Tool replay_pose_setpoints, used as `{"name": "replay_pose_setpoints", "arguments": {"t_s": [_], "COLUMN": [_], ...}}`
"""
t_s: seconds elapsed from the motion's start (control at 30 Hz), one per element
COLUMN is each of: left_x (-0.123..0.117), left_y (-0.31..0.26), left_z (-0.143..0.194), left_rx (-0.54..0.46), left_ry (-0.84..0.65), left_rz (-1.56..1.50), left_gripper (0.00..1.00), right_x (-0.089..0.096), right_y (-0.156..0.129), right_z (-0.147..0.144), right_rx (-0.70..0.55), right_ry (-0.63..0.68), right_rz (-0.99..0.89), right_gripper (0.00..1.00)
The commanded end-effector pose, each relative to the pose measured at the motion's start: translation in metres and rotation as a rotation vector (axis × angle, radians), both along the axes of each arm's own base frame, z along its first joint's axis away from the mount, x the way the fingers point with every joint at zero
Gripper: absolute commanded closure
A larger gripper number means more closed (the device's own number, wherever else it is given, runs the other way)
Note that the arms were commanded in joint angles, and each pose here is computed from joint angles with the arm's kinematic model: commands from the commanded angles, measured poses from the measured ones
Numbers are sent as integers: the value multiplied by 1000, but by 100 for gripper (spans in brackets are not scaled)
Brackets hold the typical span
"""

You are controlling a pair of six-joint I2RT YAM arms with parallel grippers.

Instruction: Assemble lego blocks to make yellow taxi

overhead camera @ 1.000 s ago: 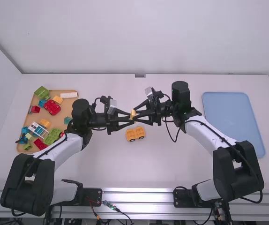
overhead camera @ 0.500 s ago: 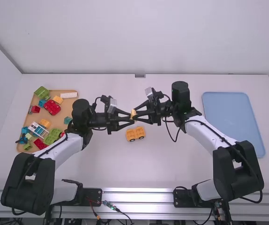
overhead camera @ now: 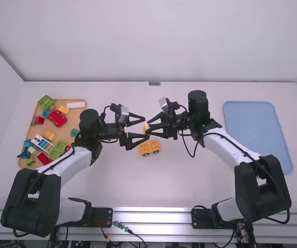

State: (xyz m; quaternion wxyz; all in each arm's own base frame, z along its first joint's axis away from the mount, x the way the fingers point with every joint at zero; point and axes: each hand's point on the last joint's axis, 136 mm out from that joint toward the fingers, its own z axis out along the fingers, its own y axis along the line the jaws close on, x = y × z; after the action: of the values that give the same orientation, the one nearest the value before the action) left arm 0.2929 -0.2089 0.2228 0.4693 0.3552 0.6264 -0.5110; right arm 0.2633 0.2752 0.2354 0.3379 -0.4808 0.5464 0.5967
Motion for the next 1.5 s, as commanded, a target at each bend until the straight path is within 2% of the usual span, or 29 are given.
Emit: {"name": "replay_pose_setpoints", "arguments": {"t_s": [0.0,0.17,0.23,0.3,0.47,0.6,0.67,0.73,0.83,0.93,1.07,1.27,1.47], "left_x": [10,10,12,16,27,19,11,12,27,28,28,34,36], "left_y": [2,8,16,20,38,59,78,88,113,128,150,153,151], "left_z": [3,-8,-20,-27,-45,-48,-49,-48,-42,-45,-52,-57,-75], "left_rx": [3,23,62,99,317,568,741,806,921,933,1013,1073,1090], "left_ry": [-3,60,93,115,192,182,177,180,157,285,343,249,185], "left_rz": [35,43,84,126,257,267,272,298,418,549,656,626,589], "left_gripper": [1,1,1,1,1,1,1,1,1,1,1,1,1], "right_x": [6,41,61,69,82,87,90,91,93,91,85,98,96], "right_y": [1,-2,-11,-15,-24,-32,-43,-48,-55,-55,-48,-53,-52], "right_z": [-5,-14,-22,-27,-44,-50,-58,-62,-75,-89,-102,-131,-154], "right_rx": [-25,-93,-151,-195,-398,-557,-707,-779,-926,-1025,-1096,-1262,-1314], "right_ry": [42,61,101,113,68,-3,-30,-43,-35,-35,-59,-64,-70], "right_rz": [-43,-239,-343,-393,-494,-549,-603,-625,-646,-592,-486,-467,-353], "right_gripper": [91,97,100,100,100,100,100,100,100,100,100,100,100]}}
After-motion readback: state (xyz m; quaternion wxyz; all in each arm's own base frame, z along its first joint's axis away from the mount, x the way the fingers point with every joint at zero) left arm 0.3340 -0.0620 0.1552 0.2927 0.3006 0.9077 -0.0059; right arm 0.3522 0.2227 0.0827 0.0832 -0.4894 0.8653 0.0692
